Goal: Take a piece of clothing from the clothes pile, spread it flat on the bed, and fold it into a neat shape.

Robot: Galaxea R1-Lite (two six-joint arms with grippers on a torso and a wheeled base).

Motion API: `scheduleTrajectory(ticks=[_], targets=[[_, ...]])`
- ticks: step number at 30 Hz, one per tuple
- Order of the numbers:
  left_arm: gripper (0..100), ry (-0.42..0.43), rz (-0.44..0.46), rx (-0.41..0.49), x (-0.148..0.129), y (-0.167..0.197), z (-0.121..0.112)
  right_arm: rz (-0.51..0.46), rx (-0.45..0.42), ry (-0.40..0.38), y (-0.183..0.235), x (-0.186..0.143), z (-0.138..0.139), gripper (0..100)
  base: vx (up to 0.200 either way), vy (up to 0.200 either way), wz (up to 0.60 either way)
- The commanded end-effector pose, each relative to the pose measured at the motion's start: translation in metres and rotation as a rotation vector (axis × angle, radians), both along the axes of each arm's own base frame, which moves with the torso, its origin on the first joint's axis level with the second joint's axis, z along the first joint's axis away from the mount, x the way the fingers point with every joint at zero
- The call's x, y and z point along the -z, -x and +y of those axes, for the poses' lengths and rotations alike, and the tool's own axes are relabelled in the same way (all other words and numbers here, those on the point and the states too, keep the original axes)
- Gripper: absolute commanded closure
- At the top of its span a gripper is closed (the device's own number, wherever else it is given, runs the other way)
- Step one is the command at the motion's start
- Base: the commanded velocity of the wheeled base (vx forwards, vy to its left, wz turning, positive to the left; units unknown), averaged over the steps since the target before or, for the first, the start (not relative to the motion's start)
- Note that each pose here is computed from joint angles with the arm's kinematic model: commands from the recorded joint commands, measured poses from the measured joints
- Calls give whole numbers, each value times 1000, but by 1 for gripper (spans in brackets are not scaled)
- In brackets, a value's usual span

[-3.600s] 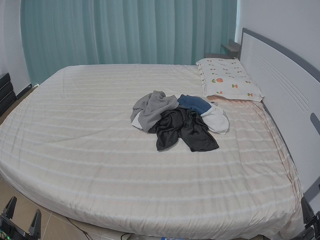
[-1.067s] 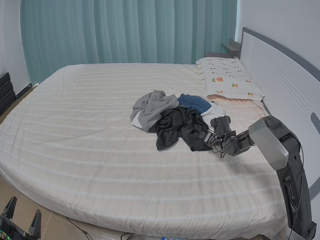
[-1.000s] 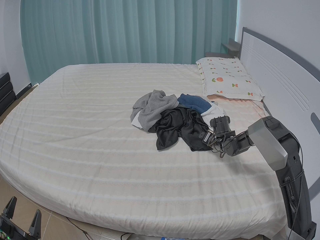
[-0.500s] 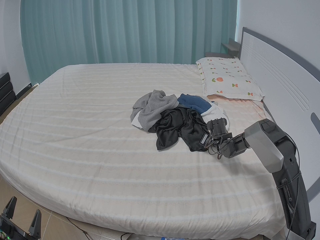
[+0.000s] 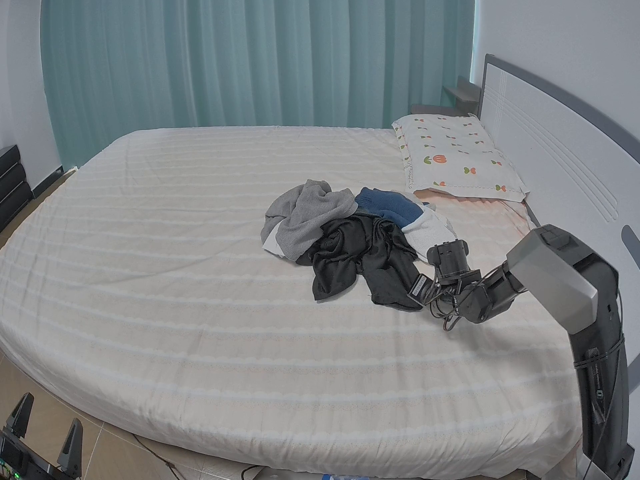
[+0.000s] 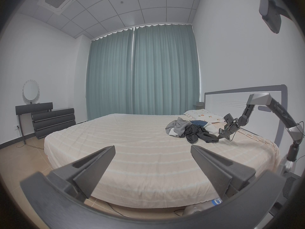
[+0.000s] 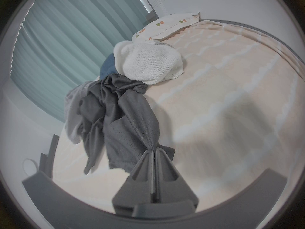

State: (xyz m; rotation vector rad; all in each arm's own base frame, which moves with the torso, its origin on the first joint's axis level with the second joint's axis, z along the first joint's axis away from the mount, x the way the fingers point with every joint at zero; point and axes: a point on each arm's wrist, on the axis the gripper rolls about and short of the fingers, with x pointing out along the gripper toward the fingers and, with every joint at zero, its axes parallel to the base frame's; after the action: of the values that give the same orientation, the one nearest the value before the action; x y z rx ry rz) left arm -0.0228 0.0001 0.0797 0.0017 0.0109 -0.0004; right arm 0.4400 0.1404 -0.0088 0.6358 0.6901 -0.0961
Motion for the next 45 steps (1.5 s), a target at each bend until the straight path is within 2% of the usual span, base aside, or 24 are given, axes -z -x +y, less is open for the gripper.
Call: scheduleTrajectory(ticks=[1,11,15,20,21,22,23,24,27,28,29,30,33,34,36,40,43,45], targets=[[0,0,-3,0,4,0,0,-98,-61,-132,65,-71,-22,100,0,0,0],[0,-3,-2,0,5,0,0,-120,-141,-186,171,-84,-50,100,0,0,0],[0,-21,-5,15,5,0,0,-164,-154,-202,210,-93,-62,100,0,0,0],[0,-40,-20,21,2,1,0,-239,-182,-235,237,-114,-71,100,0,0,0],[0,-22,-117,25,-21,6,-1,-267,-205,-250,243,-122,-71,100,0,0,0],[0,22,-230,39,-65,13,-1,-303,-230,-265,250,-131,-70,100,0,0,0],[0,32,-231,43,-76,12,-1,-317,-235,-269,251,-134,-70,100,0,0,0],[0,44,-178,51,-91,2,-1,-344,-251,-278,256,-140,-69,100,0,0,0],[0,23,-47,133,-101,-24,-3,-407,-285,-301,265,-154,-66,100,0,0,0],[0,20,-25,156,-101,-29,-3,-417,-289,-304,266,-156,-66,100,0,0,0],[0,0,69,239,-103,-48,-5,-453,-300,-314,268,-164,-65,100,0,0,0],[0,-2,76,244,-103,-50,-6,-456,-300,-315,268,-164,-65,100,0,0,0],[0,-84,207,370,-104,-96,-12,-522,-321,-337,268,-181,-62,100,0,0,0],[0,-84,207,370,-104,-96,-12,-522,-321,-337,268,-181,-62,100,0,0,0],[0,-98,302,453,-97,-140,-29,-568,-331,-349,268,-192,-61,100,0,0,0],[0,-115,387,474,-79,-175,-56,-561,-351,-351,269,-198,-58,100,0,0,0],[0,-95,449,507,-67,-186,-81,-555,-369,-357,270,-199,-54,100,0,0,0],[0,-89,449,511,-67,-186,-84,-554,-372,-358,270,-199,-53,100,0,0,0]])
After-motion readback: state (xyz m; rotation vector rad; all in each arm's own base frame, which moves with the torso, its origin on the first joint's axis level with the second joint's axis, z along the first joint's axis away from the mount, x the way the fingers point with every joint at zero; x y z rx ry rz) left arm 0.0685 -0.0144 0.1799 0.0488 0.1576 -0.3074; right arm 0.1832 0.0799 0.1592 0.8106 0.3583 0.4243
